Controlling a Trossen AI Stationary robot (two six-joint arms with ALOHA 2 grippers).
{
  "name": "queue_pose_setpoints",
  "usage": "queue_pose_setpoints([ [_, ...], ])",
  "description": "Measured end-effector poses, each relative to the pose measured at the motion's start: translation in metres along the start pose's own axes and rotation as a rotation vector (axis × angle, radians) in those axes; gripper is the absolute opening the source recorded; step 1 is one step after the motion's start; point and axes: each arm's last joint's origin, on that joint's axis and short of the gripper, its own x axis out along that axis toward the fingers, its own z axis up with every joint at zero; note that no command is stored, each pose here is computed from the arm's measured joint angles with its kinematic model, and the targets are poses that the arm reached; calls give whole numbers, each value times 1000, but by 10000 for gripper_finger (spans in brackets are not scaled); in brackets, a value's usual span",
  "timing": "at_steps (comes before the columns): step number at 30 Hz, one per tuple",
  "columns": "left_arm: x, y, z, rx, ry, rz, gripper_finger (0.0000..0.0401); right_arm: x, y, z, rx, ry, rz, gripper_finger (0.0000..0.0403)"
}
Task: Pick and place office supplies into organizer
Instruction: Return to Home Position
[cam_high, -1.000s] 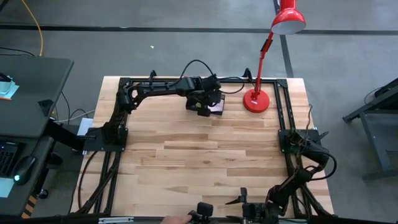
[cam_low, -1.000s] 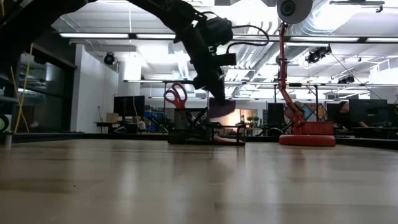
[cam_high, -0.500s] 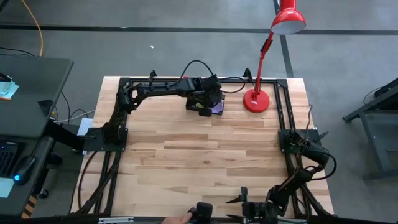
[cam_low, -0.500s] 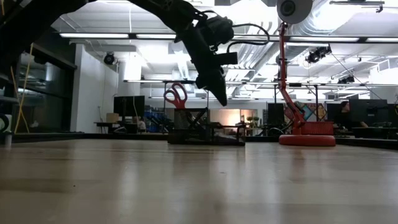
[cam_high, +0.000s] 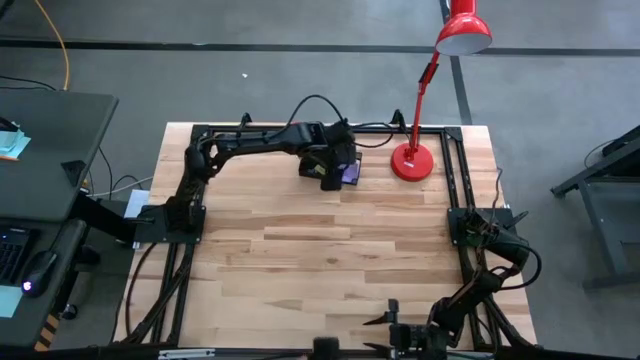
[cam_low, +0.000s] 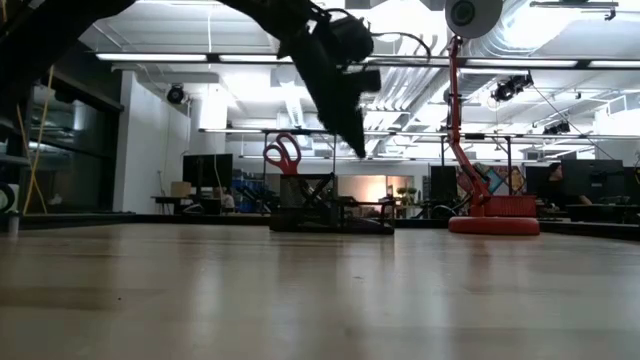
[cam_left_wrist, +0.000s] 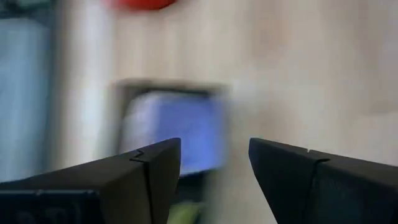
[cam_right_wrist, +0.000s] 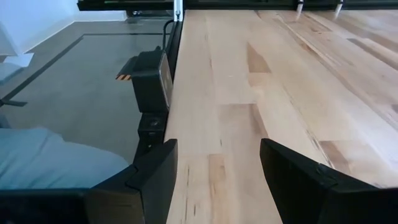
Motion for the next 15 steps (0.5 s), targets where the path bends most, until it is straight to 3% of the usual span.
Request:
queue_pose_setpoints([
  [4, -23, -5, 6, -104, -178, -359, 184, 0, -1, 1, 29, -26, -37, 222],
  [6, -31, -13, 9, -119, -237, -462, 184, 0, 0, 2, 58, -29, -29, 222],
  [8, -35, -27, 9, -100, -254, -462, 184, 0, 2, 3, 75, -28, 4, 222],
  [11, -43, -52, 12, -75, -274, -355, 184, 0, 5, 8, 67, -41, 56, 222],
  [15, -60, -90, 10, -116, -373, -319, 184, 6, 5, 19, 26, -86, 120, 222],
])
